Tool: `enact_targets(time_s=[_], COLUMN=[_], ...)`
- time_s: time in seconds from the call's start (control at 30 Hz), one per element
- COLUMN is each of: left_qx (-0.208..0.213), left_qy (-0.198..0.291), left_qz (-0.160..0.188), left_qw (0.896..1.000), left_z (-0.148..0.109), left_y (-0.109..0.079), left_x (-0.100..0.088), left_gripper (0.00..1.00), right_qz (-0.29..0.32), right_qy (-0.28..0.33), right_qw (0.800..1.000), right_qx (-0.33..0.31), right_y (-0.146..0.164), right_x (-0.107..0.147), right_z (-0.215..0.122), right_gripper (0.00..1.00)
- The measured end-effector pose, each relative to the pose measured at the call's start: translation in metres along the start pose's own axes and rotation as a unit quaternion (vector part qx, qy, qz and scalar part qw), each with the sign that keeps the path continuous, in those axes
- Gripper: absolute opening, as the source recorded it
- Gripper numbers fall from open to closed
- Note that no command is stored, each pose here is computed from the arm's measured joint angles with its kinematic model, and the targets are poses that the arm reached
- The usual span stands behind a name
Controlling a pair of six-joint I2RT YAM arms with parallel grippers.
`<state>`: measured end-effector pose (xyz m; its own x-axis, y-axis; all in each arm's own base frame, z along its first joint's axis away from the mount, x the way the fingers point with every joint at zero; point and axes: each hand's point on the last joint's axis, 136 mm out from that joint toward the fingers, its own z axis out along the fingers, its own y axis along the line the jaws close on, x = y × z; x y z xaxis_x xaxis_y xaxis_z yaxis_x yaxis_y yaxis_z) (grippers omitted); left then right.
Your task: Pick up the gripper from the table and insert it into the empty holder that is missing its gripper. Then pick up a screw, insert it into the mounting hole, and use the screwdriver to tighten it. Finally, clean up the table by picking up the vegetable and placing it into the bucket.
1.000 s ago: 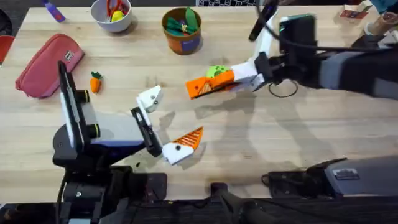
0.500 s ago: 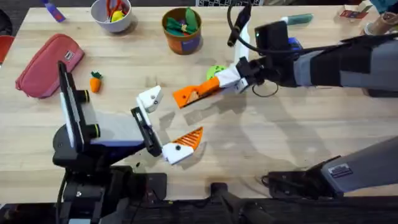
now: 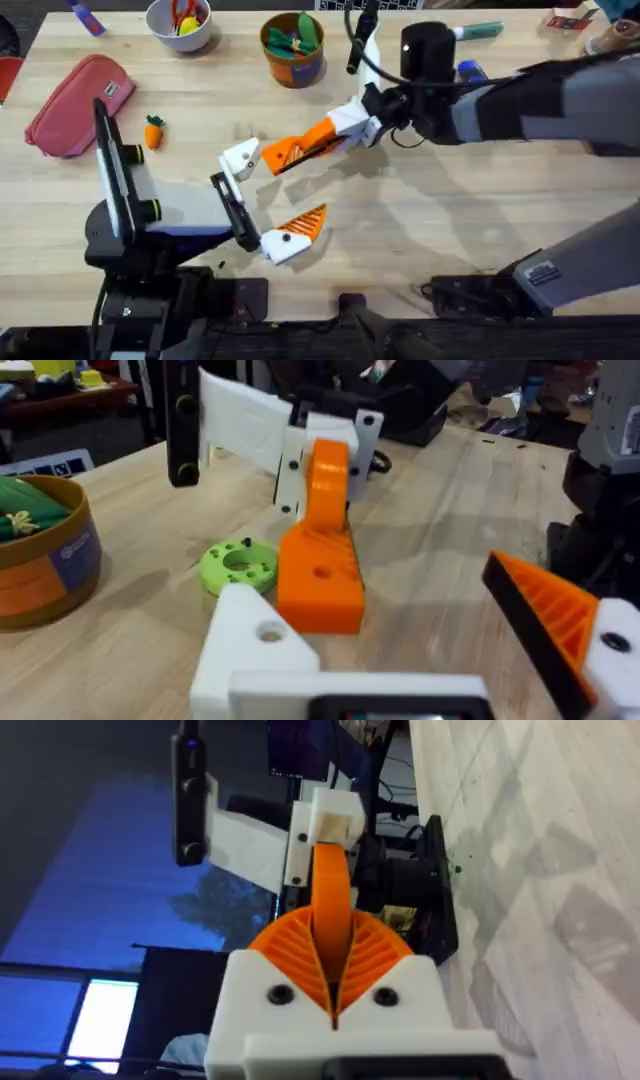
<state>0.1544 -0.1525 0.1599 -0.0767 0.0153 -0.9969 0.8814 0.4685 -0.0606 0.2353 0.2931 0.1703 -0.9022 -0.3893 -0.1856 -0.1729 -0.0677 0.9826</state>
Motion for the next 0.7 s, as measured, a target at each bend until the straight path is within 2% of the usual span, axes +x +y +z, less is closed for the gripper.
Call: enact_targets(time_s=[0.23, 0.5, 0.7], left_qx=[0.0, 0.0, 0.0], left_qy=[0.0, 0.0, 0.0], left_qz=[0.0, 0.0, 0.0], left_qw=[1.0, 1.0, 1.0], left_z=[0.0, 0.0, 0.0], left_y=[0.0, 0.0, 0.0], left_x=[0.0, 0.0, 0.0], left_gripper=[0.999, 0.999, 0.999], right_qz=[-0.012, 0.026, 0.028], right_qy=[0.011, 0.011, 0.016], right_qw=[1.0, 1.0, 0.999], right_qx=[-0.004, -0.004, -0.004], right_y=[-0.0053, -0.0036, -0.0027], right_x=[-0.0056, -0.0069, -0.0056], right_z=[0.0086, 0.0086, 0.0116], right_gripper=[0.009, 0.009, 0.009])
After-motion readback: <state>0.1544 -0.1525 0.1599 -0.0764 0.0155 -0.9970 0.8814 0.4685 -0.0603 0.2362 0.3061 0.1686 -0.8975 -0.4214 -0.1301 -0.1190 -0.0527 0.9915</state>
